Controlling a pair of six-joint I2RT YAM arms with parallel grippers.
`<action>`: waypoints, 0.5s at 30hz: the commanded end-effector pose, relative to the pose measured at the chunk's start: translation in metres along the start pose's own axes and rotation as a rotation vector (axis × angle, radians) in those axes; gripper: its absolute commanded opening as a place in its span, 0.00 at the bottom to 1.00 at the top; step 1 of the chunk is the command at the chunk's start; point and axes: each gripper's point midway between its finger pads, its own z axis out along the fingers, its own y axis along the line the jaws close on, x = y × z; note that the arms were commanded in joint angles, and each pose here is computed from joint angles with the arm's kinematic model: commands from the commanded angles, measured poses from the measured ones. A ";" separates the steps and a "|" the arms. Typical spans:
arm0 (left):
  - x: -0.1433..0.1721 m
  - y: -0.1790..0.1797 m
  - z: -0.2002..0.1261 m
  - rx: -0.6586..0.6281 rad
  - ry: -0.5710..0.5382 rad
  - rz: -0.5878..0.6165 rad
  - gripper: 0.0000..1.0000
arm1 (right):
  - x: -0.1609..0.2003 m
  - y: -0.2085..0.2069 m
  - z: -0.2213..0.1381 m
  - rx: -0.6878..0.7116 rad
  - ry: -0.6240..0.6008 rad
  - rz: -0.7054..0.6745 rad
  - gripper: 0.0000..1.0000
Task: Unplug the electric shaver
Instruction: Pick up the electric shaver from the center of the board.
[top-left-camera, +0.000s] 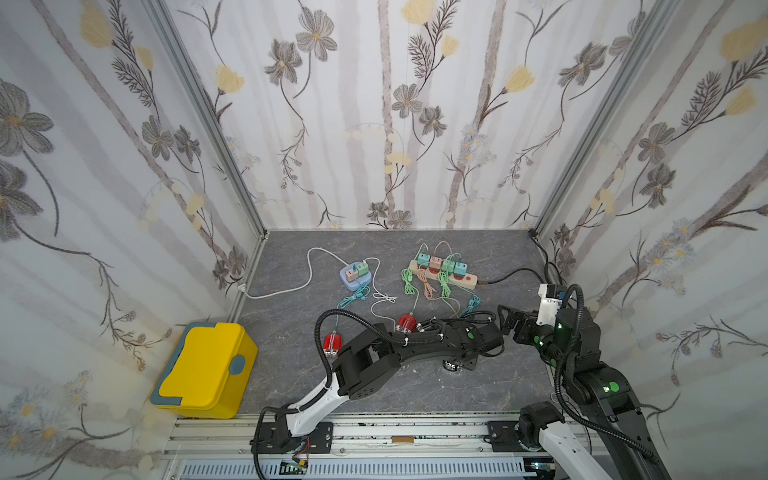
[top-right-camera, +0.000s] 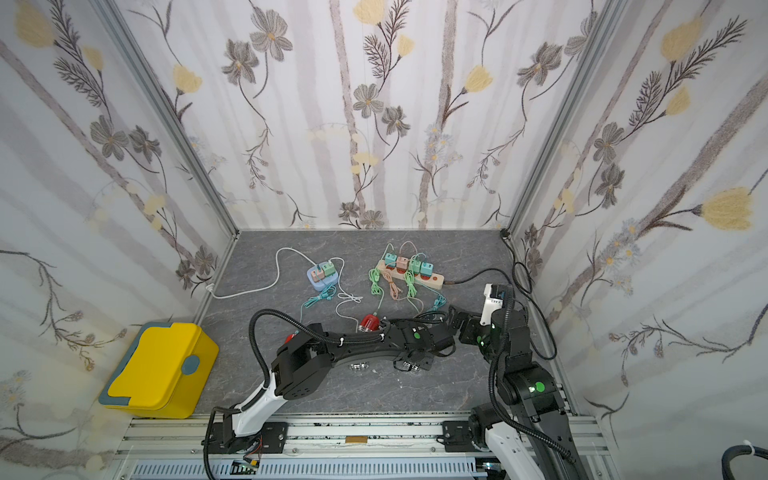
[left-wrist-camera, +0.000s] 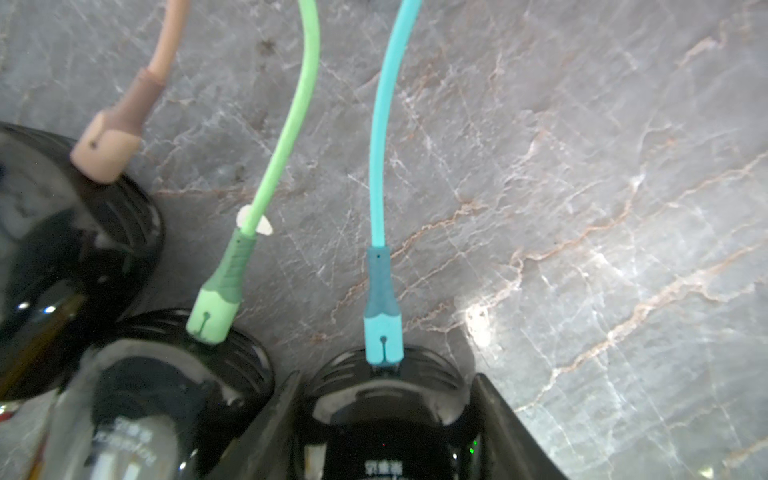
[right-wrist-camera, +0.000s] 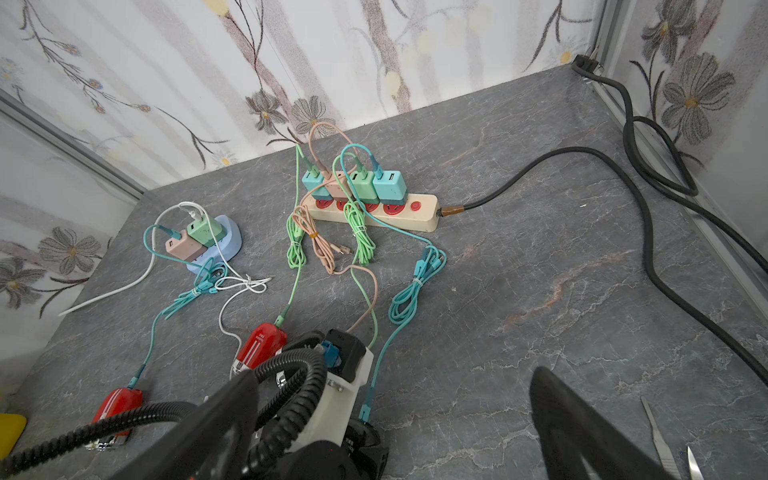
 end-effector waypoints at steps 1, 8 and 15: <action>-0.004 0.013 -0.010 0.007 -0.025 0.011 0.52 | 0.004 0.008 0.010 -0.051 0.006 0.028 0.99; -0.029 0.020 -0.055 0.299 -0.208 -0.004 0.45 | 0.037 0.027 0.043 -0.192 0.093 0.125 0.93; -0.037 0.036 -0.085 0.503 -0.378 -0.023 0.48 | 0.068 0.049 0.067 -0.359 0.183 0.213 0.84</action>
